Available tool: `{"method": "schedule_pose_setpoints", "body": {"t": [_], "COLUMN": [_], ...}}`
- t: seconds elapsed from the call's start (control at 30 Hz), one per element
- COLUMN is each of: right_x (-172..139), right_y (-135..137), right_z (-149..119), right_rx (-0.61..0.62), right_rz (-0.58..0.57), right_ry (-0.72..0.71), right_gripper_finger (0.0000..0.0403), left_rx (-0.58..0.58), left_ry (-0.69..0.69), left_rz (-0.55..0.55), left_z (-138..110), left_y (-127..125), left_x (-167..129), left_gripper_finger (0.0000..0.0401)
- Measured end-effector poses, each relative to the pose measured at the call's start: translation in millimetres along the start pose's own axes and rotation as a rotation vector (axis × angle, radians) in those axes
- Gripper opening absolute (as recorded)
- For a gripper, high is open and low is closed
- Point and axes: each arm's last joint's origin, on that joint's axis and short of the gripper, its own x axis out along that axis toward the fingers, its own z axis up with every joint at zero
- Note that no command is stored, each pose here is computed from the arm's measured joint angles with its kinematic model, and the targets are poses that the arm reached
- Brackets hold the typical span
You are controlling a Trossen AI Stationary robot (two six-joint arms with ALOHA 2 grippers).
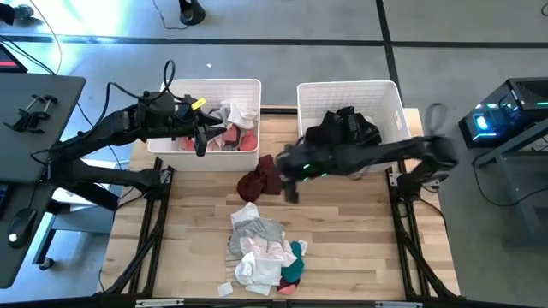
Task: Sort clothes
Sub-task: Put the dark red underwear into the right white laundry bin
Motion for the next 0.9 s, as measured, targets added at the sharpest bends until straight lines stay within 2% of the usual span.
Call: {"method": "schedule_pose_setpoints", "body": {"t": [0.07, 0.2, 0.3, 0.43, 0.53, 0.6, 0.7, 0.77, 0.9], "right_x": [30, 74, 94, 114, 122, 122, 115, 104, 63], "right_y": [3, 2, -5, -14, -16, -17, -16, -15, -6], "right_z": [-13, -49, -66, -85, -98, -100, -96, -83, -21], "right_rx": [-0.032, -0.056, -0.034, 0.044, 0.103, 0.158, 0.253, 0.287, 0.229], "right_rz": [0.016, -0.075, -0.149, -0.169, -0.167, -0.133, -0.080, -0.076, -0.040], "right_ry": [0.033, 0.178, 0.226, 0.261, 0.310, 0.332, 0.414, 0.460, 0.343], "right_gripper_finger": [0.0149, 0.0149, 0.0149, 0.0143, 0.0112, 0.0072, 0.0013, 0.0013, 0.0005], "left_rx": [-0.001, -0.023, -0.027, -0.027, -0.029, -0.029, -0.029, -0.029, -0.039], "left_ry": [0.000, 0.001, 0.001, 0.001, 0.001, 0.001, 0.000, -0.002, -0.017], "left_rz": [0.000, 0.000, 0.000, 0.001, 0.001, 0.001, 0.001, 0.000, -0.004], "left_z": [0, 0, 0, 0, 0, 0, 0, 0, 2], "left_y": [0, 0, 0, 0, 0, 0, 0, 0, 0], "left_x": [0, 0, 0, 0, 0, 0, 0, 0, 0], "left_gripper_finger": [0.0146, 0.0146, 0.0146, 0.0146, 0.0146, 0.0146, 0.0146, 0.0146, 0.0146]}}
